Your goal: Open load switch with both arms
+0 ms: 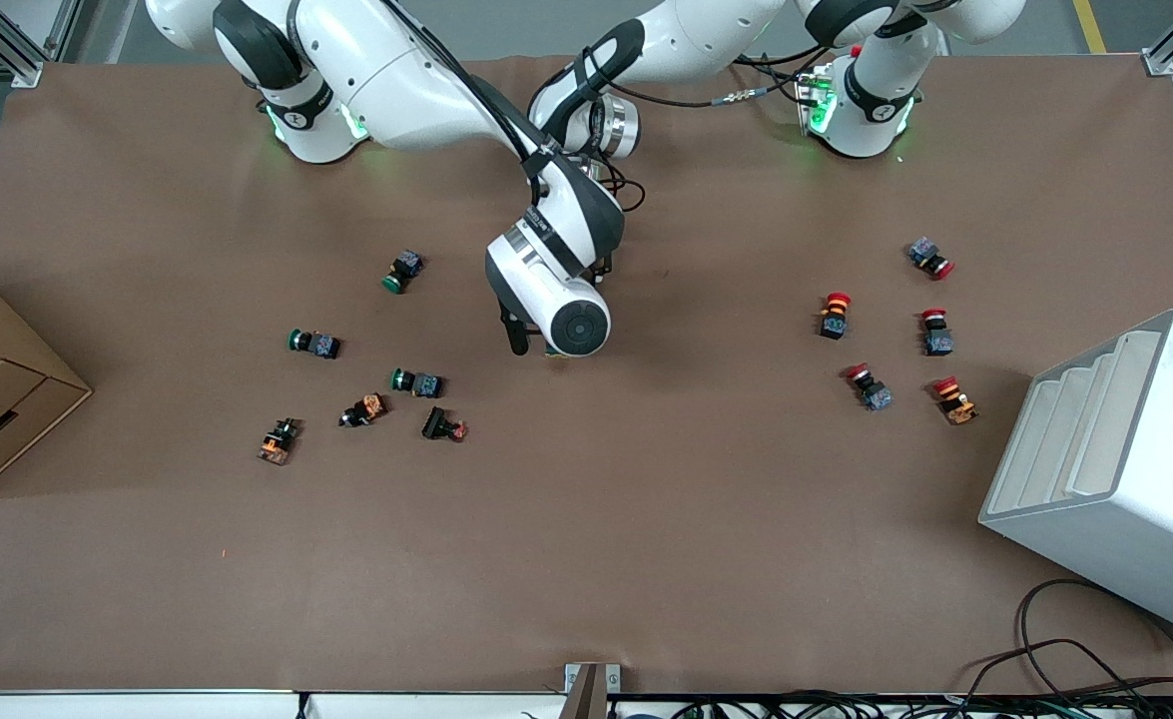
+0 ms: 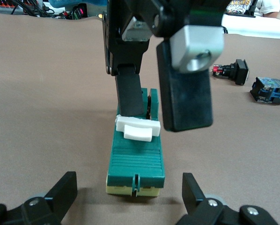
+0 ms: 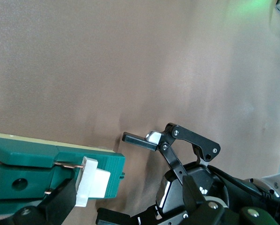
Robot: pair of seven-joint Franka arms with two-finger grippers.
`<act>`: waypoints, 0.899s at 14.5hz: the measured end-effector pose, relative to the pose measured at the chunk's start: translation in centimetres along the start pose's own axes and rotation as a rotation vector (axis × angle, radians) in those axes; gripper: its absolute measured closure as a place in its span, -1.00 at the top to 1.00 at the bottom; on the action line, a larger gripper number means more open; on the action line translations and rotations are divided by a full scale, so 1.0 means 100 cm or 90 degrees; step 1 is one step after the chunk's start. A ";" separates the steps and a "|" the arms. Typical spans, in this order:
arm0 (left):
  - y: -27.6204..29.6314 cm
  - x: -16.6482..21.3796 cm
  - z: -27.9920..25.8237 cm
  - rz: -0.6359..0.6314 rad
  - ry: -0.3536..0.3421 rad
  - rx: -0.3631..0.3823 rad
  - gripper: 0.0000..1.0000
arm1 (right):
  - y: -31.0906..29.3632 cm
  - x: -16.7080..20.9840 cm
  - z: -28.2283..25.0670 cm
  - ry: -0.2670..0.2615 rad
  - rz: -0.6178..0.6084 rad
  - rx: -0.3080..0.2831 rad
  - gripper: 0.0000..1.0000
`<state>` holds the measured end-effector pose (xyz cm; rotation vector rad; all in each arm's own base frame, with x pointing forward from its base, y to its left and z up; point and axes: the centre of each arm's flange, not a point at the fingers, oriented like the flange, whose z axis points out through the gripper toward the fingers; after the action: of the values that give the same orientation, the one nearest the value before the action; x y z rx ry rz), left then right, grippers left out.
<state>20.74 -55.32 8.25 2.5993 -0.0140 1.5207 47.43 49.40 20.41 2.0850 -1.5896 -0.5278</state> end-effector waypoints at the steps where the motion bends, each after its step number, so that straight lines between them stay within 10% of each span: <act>1: 0.000 0.000 0.000 0.000 0.000 0.000 0.97 | 0.000 0.002 -0.002 -0.003 -0.009 -0.001 1.00; 7: 0.005 0.005 0.002 -0.010 0.004 -0.001 0.97 | -0.014 0.079 -0.074 -0.046 -0.139 0.057 1.00; 13: 0.054 0.053 -0.004 -0.127 -0.062 0.106 0.98 | 0.006 0.212 -0.182 0.040 -0.398 0.171 1.00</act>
<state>22.56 -60.35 13.66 2.7030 0.3661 1.3793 62.62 31.15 35.14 2.7810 -0.9905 -0.4570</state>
